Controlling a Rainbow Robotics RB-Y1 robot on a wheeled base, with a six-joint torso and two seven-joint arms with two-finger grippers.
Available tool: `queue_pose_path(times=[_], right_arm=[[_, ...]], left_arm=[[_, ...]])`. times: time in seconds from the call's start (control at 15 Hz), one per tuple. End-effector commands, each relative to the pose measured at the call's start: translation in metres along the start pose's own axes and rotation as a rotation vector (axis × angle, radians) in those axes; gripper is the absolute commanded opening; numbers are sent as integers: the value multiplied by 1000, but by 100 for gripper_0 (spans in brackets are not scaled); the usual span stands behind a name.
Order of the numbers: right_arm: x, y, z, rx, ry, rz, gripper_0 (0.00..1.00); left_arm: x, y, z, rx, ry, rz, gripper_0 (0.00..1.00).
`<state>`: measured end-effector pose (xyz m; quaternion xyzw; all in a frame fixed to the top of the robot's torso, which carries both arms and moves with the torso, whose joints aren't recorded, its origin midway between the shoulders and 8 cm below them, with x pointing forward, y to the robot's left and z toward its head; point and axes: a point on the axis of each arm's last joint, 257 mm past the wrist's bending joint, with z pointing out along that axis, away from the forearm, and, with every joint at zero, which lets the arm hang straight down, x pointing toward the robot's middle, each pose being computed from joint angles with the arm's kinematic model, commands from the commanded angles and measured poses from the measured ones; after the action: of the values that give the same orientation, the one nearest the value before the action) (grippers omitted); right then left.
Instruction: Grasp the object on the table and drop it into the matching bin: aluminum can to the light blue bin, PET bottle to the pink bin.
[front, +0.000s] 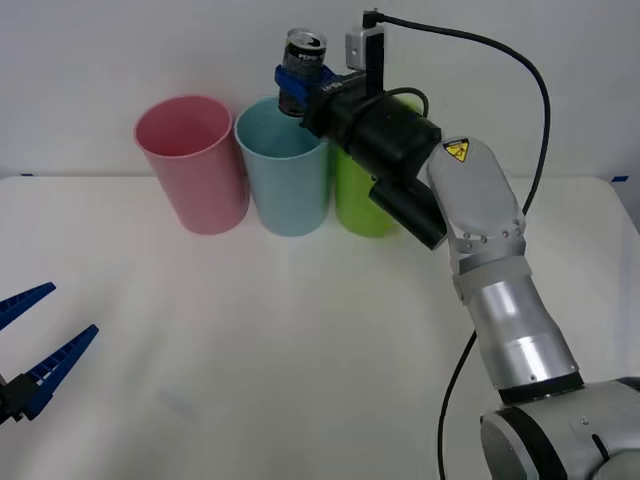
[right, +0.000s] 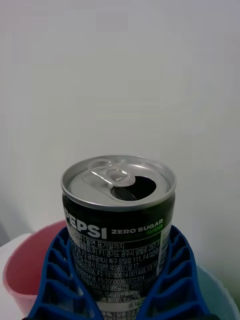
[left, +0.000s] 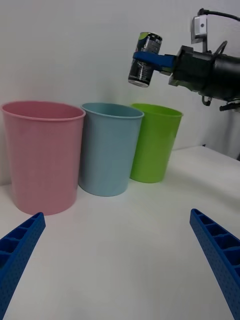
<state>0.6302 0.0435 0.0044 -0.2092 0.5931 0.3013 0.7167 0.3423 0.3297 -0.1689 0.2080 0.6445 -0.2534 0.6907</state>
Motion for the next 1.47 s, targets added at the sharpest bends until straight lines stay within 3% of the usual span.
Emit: queue_pose_path(times=[0.07, 0.4, 0.67, 1.13, 1.2, 1.27, 1.33, 1.47], right_arm=[[10, -15, 21, 55, 36, -23, 0], [28, -20, 40, 74, 101, -66, 0], [34, -8, 43, 50, 116, -88, 0], [38, -4, 43, 40, 124, -96, 0], [38, -4, 43, 40, 125, -101, 6], [38, -4, 43, 39, 125, -108, 76], [36, -5, 43, 42, 122, -111, 100], [37, -6, 43, 43, 122, -117, 100]], left_arm=[[0, 0, 0, 0, 0, 0, 100], [0, 0, 0, 0, 0, 0, 100], [0, 0, 0, 0, 0, 0, 100], [0, 0, 0, 0, 0, 0, 100], [0, 0, 0, 0, 0, 0, 100], [0, 0, 0, 0, 0, 0, 100], [0, 0, 0, 0, 0, 0, 100], [0, 0, 0, 0, 0, 0, 100]])
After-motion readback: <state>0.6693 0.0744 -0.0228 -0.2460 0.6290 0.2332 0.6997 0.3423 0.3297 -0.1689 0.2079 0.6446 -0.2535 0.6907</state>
